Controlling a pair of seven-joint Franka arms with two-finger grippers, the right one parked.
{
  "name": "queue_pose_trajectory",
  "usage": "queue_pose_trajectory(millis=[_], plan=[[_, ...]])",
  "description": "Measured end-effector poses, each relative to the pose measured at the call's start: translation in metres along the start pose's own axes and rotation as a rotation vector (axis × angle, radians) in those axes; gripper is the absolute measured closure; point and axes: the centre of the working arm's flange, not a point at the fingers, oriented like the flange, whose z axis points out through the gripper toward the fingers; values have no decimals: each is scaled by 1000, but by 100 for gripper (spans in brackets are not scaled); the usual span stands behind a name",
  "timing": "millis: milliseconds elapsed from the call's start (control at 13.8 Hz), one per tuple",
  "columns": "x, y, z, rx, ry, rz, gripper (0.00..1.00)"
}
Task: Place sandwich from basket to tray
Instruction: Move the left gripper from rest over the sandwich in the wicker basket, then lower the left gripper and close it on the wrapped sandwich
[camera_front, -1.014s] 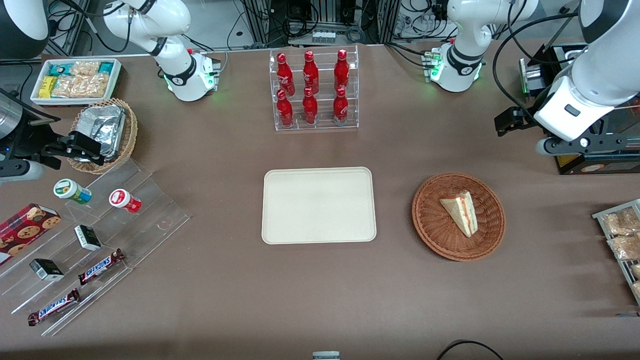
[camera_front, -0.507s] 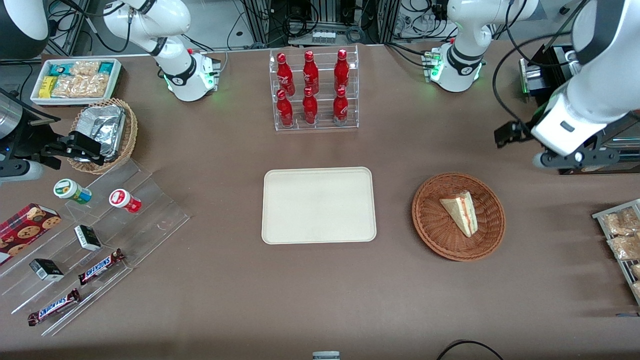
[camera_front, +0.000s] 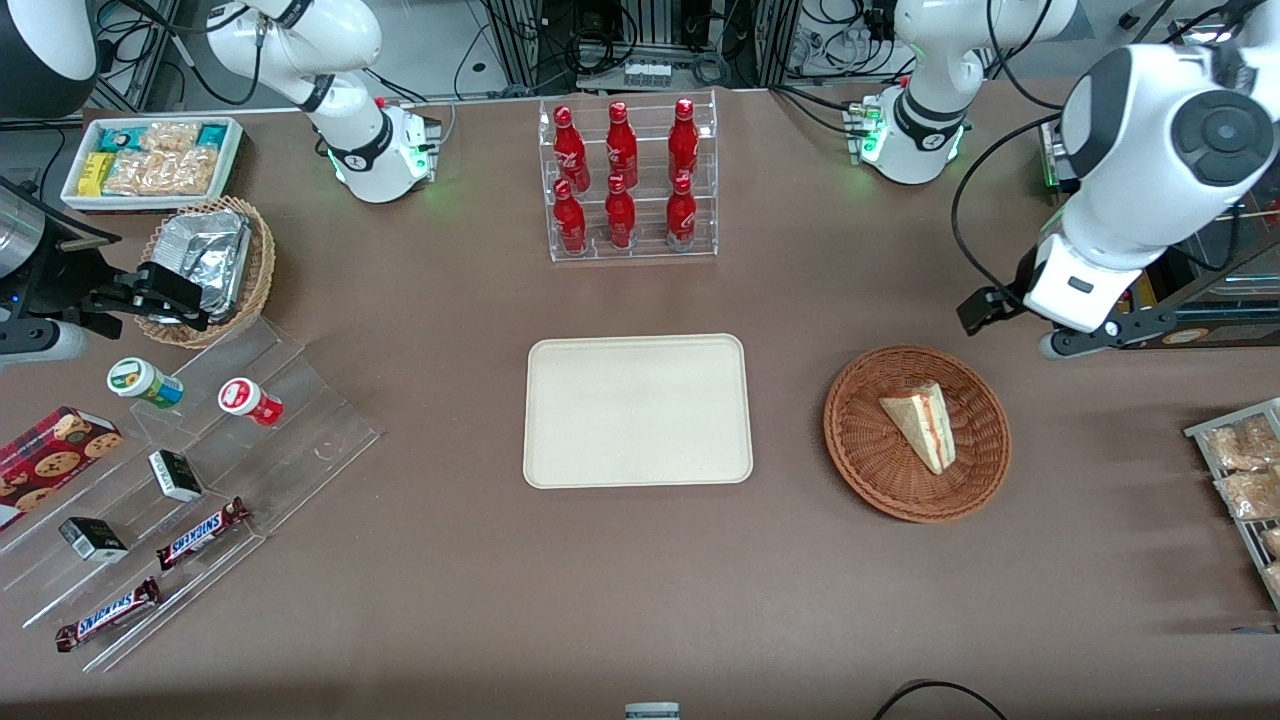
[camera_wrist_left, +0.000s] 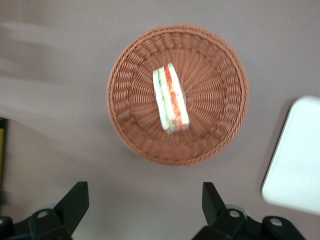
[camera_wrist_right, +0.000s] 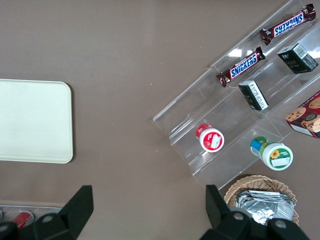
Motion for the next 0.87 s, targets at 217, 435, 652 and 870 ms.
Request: queue_pose_trajectory(millis=[217,435,652,870], plan=[[-11,6,41,-12,20,-123,0],[-20,10,78,-4,-1,-138,0],[-16,14,119,-14,-12,-136,0],[-8,19,155,-26,-24,-124,0]])
